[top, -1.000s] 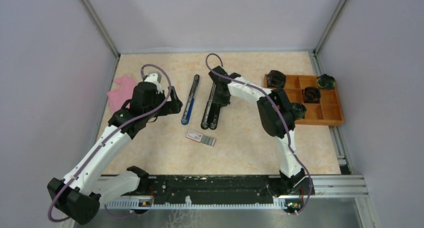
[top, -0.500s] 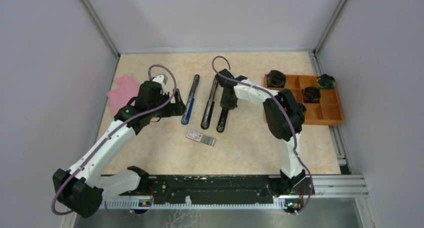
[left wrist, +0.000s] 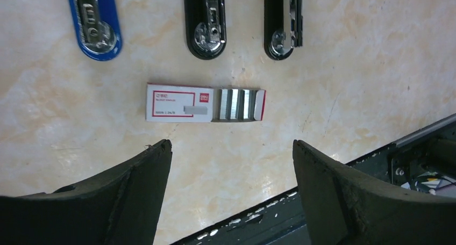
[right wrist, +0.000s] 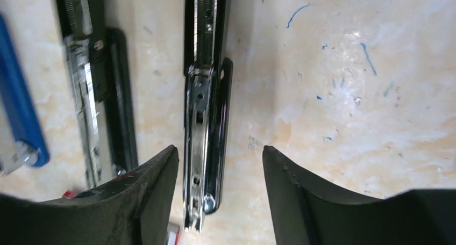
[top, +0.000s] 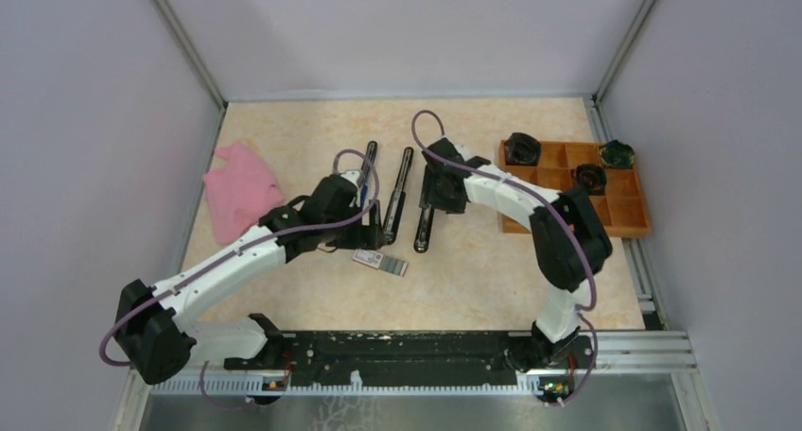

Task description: Load the staples into the stapler

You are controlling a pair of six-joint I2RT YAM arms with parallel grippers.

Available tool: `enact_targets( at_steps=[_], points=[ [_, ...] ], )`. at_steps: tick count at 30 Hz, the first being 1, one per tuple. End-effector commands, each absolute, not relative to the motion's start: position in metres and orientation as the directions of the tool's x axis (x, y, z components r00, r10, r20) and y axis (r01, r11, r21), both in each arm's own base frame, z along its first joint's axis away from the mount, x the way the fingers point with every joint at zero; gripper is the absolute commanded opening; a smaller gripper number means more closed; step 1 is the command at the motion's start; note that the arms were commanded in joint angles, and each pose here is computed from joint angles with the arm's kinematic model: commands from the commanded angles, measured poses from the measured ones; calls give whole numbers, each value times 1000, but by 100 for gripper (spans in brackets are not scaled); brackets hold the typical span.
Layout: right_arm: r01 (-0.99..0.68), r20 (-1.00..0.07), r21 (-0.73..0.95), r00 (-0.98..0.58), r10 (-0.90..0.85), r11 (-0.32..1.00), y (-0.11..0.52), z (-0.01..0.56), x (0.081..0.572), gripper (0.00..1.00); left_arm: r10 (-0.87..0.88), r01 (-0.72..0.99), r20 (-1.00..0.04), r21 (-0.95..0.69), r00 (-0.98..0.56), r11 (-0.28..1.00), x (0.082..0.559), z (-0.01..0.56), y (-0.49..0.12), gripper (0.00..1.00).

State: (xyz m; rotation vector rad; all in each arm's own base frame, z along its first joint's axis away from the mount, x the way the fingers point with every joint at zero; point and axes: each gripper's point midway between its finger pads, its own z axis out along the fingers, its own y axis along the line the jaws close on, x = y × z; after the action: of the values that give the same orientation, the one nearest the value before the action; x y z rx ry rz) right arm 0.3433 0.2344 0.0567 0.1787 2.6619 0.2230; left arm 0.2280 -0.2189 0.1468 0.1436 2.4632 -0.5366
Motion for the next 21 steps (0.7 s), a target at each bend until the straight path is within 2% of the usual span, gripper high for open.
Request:
enact_targets(
  at_steps=[1, 9, 14, 18, 21],
  points=[
    [-26, -605, 286, -780, 159, 958, 233, 123, 350, 61, -28, 173, -532, -325, -846, 930, 216, 126, -228, 85],
    [-218, -719, 340, -687, 104, 915, 223, 147, 315, 64, 1, 168, -490, -297, -872, 940, 203, 105, -241, 70],
    [-287, -701, 420, -705, 107, 861, 230, 140, 288, 63, 14, 177, -471, -305, -882, 936, 199, 94, -248, 62],
    [-333, -679, 482, -726, 106, 810, 239, 131, 269, 59, 29, 180, -450, -297, -893, 938, 198, 84, -252, 55],
    [-336, -663, 503, -741, 106, 796, 240, 120, 261, 57, 37, 187, -437, -305, -899, 934, 199, 79, -258, 47]
  ],
)
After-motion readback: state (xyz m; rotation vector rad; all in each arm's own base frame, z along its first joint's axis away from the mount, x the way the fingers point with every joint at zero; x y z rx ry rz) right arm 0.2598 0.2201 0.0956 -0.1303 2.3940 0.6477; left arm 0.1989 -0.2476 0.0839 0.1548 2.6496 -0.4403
